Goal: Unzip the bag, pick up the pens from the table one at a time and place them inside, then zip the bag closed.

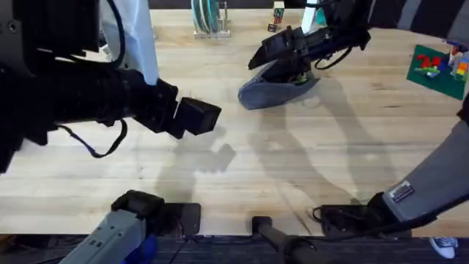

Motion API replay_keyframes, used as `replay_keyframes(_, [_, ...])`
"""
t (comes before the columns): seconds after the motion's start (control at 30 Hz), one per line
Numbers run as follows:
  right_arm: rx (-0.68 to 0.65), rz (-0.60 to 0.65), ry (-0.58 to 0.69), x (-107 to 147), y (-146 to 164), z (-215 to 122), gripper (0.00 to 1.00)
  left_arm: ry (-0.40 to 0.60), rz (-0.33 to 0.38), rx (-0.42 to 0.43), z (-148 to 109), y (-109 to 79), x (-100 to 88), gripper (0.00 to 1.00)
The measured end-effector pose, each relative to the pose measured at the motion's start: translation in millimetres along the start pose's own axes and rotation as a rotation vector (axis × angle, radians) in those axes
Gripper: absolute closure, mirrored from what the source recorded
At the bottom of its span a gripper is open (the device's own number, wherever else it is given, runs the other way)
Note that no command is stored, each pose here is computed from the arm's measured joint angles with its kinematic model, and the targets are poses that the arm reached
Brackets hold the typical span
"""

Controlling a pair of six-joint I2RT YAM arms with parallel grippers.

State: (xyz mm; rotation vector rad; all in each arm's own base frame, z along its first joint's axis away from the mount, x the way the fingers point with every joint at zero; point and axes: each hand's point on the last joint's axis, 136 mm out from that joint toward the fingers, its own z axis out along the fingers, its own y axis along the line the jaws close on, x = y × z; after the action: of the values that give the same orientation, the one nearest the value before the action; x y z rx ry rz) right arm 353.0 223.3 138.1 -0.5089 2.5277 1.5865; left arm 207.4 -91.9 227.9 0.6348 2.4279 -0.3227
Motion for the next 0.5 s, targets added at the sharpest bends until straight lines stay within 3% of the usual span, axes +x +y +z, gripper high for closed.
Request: replay_keyframes(0.5, [-0.029, 0.038, 0.015, 5.7, 7.5, -1.2, 0.006, 0.0, 0.0, 0.0, 0.0, 0.0, 0.0, 0.007])
